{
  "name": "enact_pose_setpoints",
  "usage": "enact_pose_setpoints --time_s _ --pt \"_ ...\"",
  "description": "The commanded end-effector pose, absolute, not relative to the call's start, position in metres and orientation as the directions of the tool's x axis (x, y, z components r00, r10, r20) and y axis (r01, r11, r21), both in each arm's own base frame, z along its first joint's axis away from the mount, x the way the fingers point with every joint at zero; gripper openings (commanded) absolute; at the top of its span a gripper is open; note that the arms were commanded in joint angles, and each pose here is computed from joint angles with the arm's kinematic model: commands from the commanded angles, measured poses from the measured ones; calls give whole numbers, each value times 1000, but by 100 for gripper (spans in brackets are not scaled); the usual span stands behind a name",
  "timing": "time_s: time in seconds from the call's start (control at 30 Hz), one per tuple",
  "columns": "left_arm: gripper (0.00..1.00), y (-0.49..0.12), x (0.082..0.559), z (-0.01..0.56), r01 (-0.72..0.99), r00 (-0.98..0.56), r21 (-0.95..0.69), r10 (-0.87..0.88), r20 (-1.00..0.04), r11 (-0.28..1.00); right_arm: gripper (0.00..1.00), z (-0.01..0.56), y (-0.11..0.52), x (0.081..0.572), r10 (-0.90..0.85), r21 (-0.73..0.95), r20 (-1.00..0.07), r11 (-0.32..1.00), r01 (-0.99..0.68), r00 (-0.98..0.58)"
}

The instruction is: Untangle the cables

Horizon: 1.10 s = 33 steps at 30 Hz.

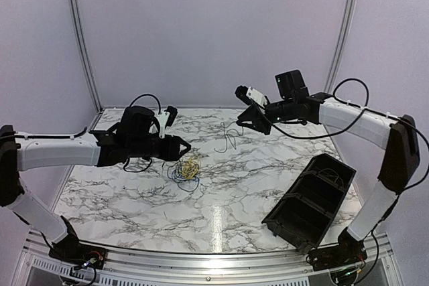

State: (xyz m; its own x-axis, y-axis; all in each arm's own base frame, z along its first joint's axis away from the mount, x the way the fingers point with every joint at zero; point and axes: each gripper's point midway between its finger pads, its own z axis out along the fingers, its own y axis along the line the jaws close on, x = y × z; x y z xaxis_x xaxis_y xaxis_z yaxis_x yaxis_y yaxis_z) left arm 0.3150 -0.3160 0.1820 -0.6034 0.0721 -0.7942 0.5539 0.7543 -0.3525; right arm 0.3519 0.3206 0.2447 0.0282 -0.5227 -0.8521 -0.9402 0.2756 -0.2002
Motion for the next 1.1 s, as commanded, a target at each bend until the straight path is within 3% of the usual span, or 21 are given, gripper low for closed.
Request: enact_pose_setpoints --time_s 0.0,0.07,0.23,0.5,0.6,0.73,1.07 --pt "51 -333 324 167 562 -620 -365 86 -780 743 31 185 297 394 -575 4 -785 365 -931 -229" --pt "51 -340 327 162 563 -626 -374 84 -775 737 40 172 284 415 -592 -9 -751 453 -891 -293" --pt "51 -360 333 154 576 -634 -383 99 -767 722 49 190 265 431 -586 -149 -771 547 -824 -249" --pt "50 -393 375 136 536 -670 -360 126 -731 764 37 175 260 431 -628 -168 -734 538 -826 -260" --pt "51 -404 397 135 449 -713 -422 31 -700 788 36 161 260 433 -640 -157 -716 537 -829 -279" --pt "51 -416 426 115 274 -812 -578 -137 -567 769 34 148 256 439 -643 -150 -697 563 -813 -317" --pt "45 -450 463 70 134 -864 -640 -227 -449 757 43 100 254 448 -645 -88 -643 598 -797 -413"
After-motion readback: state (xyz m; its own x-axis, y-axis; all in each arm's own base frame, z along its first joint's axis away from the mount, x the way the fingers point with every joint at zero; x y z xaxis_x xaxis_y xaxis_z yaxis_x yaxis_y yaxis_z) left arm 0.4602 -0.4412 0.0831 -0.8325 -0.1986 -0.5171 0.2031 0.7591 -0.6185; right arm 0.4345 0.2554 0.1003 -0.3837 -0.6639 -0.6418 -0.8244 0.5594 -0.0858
